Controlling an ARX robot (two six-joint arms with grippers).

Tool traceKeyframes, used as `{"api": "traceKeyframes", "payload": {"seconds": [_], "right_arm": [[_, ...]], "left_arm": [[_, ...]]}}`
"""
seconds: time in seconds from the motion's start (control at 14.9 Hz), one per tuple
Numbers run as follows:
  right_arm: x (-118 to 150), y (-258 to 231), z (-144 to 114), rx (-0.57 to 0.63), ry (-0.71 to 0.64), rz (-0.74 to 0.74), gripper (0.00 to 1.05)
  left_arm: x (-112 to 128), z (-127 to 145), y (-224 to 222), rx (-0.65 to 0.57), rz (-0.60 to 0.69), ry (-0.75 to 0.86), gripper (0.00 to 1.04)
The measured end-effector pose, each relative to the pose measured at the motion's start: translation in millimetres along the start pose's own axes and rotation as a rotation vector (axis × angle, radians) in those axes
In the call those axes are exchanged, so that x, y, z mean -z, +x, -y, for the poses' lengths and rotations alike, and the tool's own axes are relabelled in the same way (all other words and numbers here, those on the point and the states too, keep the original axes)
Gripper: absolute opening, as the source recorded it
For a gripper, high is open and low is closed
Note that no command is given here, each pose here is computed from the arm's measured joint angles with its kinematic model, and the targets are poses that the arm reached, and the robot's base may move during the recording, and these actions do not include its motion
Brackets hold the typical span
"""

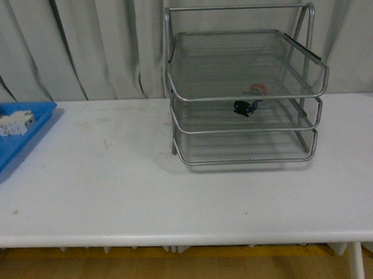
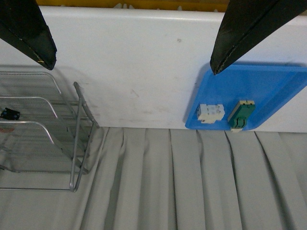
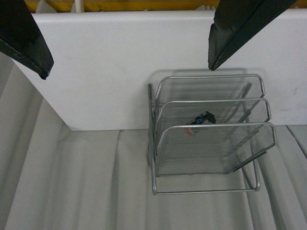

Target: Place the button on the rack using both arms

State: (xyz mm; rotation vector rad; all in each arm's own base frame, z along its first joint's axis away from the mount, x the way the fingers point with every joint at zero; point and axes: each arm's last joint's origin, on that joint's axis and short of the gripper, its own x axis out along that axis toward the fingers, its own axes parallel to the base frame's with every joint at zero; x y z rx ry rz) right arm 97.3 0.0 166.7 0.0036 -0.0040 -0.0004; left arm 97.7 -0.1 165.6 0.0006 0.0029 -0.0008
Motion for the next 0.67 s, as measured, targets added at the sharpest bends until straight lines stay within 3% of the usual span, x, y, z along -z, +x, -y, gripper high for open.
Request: {"api": "traceKeyframes", "payload": {"seconds": [0.67], "right_arm": [[0.0, 0.0, 0.0, 0.000, 0.000, 0.000, 0.98]], "left_arm": [[0.0, 0.0, 0.0, 0.000, 0.000, 0.000, 0.98]]}}
